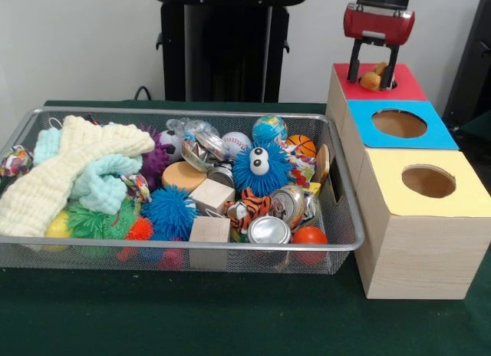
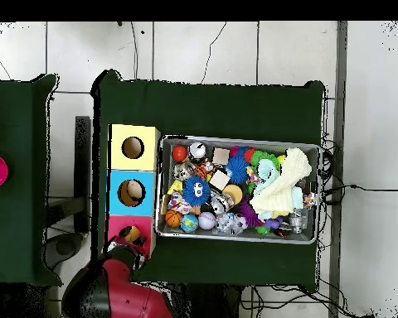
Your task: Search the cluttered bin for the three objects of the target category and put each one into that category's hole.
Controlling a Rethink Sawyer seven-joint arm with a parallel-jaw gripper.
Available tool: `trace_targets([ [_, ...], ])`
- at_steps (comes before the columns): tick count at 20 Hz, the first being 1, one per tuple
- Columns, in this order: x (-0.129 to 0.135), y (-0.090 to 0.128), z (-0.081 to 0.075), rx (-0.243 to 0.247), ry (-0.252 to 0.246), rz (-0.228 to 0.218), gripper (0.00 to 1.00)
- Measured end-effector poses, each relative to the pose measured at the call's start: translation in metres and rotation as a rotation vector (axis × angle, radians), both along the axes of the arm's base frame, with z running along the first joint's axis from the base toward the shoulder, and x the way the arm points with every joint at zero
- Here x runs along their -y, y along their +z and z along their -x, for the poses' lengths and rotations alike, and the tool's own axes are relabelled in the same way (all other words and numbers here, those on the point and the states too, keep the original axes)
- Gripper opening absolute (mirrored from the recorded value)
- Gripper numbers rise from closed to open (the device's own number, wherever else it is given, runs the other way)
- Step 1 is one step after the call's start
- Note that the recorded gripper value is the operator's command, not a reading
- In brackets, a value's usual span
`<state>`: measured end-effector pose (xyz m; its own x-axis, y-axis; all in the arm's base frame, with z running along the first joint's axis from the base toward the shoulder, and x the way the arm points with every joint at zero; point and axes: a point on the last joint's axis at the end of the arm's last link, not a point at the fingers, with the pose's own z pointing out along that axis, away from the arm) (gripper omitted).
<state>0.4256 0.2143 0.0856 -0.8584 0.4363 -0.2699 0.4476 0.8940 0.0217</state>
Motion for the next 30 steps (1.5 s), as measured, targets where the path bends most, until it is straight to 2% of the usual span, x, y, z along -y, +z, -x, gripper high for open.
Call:
trace_targets([
  [6,0.001,0.002,0.002,-0.006,-0.005,-0.008,1.00],
  [10,0.000,0.006,0.010,-0.031,-0.007,-0.019,1.00],
  [23,-0.012,0.027,0.012,-0.062,0.003,-0.059,1.00],
  [30,-0.014,0.026,0.013,-0.069,0.004,-0.065,1.00],
])
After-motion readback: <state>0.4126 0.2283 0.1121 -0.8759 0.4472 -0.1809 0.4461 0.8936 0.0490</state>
